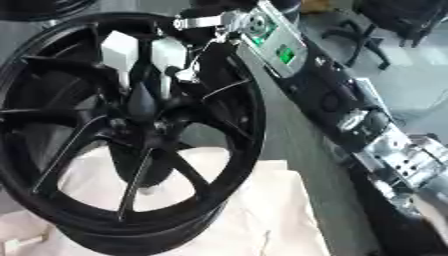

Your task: Pull the pin out of the wheel hub.

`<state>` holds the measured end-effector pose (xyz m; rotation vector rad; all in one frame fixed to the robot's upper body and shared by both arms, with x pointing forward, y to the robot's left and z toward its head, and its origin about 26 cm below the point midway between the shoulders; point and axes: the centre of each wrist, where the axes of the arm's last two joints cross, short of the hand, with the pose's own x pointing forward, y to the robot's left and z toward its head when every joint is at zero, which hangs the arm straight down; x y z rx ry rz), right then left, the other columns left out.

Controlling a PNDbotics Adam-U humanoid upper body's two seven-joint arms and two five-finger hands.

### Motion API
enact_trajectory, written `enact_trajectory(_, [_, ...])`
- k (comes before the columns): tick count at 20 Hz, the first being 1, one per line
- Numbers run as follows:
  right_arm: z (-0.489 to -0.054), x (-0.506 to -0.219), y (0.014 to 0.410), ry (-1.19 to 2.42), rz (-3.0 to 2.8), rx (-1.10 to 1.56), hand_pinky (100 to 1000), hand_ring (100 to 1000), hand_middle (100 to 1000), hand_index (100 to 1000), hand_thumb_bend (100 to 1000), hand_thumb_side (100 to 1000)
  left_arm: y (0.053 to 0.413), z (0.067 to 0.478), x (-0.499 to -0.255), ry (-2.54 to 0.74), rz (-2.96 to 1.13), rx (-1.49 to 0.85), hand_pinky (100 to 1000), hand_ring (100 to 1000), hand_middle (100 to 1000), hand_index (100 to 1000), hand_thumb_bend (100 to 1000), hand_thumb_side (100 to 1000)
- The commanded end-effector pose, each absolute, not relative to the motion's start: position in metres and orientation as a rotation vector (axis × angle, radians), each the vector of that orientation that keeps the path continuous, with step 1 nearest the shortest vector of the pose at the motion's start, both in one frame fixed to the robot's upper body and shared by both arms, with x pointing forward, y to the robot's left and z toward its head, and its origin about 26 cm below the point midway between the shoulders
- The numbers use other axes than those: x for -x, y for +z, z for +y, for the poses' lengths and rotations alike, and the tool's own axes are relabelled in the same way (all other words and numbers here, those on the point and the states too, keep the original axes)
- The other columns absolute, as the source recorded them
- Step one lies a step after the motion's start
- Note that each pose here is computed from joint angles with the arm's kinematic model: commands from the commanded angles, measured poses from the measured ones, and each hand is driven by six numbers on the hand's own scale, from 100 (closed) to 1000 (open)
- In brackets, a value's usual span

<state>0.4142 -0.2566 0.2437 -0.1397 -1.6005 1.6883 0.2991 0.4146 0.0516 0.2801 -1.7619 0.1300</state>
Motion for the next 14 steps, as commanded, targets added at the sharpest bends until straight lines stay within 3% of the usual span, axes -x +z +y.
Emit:
enact_trajectory(1, [-0.2683,-0.4118,0.2587,1.693,-1.604,0.175,459,545,695,849,100,150,0.0605,0.4189,-0.3,0.115,-1.779,-0.303,846,725,673,813,145,893])
enact_trajectory(5, [-0.2687,-0.4121,0.2581,1.703,-1.599,0.161,426,494,618,805,100,100,0.0608,0.4184,-0.3004,0.113,-1.78,-0.302,847,725,673,813,145,893])
enact_trajectory(14, [-0.2707,-0.4128,0.2574,1.69,-1.599,0.129,370,423,513,718,100,100,0.0605,0.4186,-0.3004,0.112,-1.778,-0.306,849,726,674,812,144,896])
